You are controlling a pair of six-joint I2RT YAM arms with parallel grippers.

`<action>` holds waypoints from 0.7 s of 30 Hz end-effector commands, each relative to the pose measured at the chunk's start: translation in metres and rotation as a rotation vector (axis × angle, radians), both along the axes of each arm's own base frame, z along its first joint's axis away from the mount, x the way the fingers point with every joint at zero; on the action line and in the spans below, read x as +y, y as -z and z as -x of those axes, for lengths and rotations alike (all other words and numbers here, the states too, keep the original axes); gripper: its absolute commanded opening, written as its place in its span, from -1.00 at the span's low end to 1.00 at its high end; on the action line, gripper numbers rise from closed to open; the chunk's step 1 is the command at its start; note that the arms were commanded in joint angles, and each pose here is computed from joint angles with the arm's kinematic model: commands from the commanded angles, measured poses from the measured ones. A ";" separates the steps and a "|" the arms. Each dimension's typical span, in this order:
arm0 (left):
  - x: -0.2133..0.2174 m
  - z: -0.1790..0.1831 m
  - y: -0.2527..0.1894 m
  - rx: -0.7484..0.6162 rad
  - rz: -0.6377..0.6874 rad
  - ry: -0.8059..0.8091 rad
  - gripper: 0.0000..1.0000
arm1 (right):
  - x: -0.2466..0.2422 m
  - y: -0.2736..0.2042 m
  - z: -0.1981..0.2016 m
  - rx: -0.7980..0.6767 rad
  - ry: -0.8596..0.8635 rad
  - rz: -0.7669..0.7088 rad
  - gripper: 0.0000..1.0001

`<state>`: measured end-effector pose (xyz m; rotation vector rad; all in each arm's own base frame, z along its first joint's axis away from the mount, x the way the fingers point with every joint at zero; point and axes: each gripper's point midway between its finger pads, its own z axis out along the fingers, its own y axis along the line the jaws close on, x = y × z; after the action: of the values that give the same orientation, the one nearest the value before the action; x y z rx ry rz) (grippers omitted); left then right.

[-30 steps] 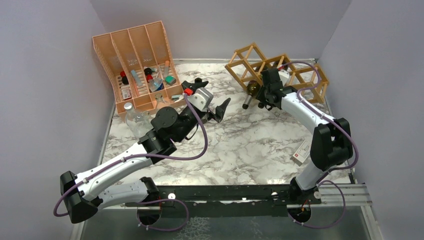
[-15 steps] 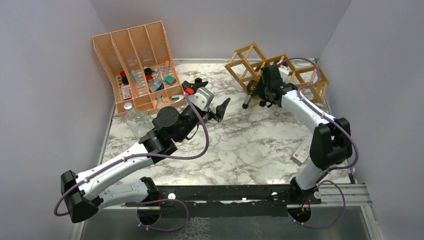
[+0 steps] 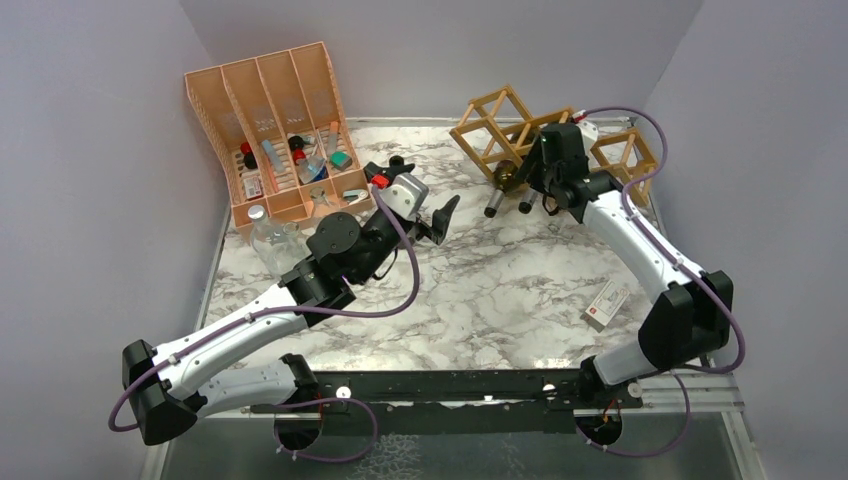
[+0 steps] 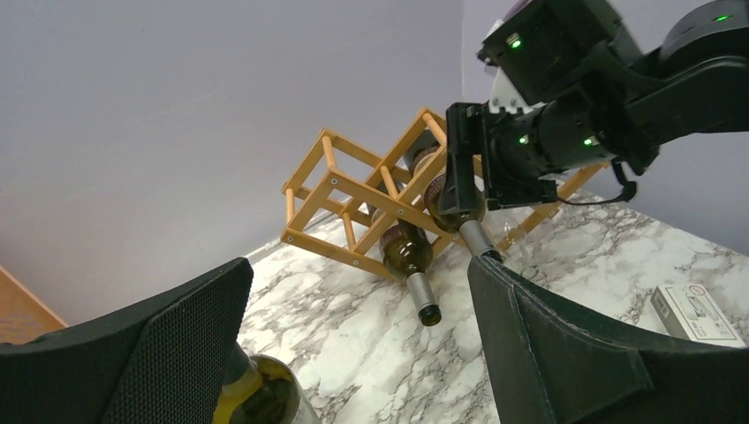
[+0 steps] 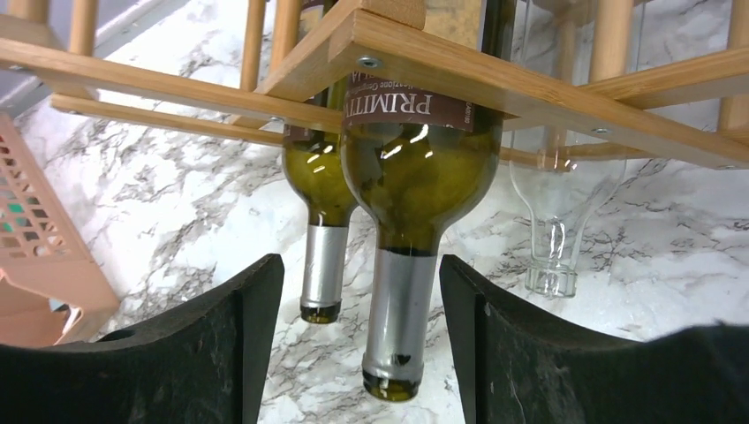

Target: Put the wine bottle on the wine rack

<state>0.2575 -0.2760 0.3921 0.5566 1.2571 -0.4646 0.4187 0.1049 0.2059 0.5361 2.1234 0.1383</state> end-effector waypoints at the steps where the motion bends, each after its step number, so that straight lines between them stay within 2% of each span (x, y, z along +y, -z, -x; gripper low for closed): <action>1: 0.012 -0.002 -0.017 0.033 0.061 -0.051 0.98 | 0.002 -0.020 0.013 -0.046 -0.086 0.008 0.37; 5: 0.025 -0.008 -0.027 0.107 0.107 -0.132 0.98 | 0.028 -0.046 0.035 -0.117 -0.289 -0.055 0.35; 12: 0.051 -0.008 -0.034 0.107 0.152 -0.222 0.98 | 0.057 -0.078 0.068 -0.242 -0.559 -0.099 0.35; 21: 0.084 0.004 -0.047 0.106 0.257 -0.274 0.98 | 0.121 -0.103 0.084 -0.324 -0.759 -0.135 0.35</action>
<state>0.2598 -0.2162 0.4285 0.2446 1.3487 -0.4153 0.3416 0.1847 0.2884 -0.0815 1.9814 0.6560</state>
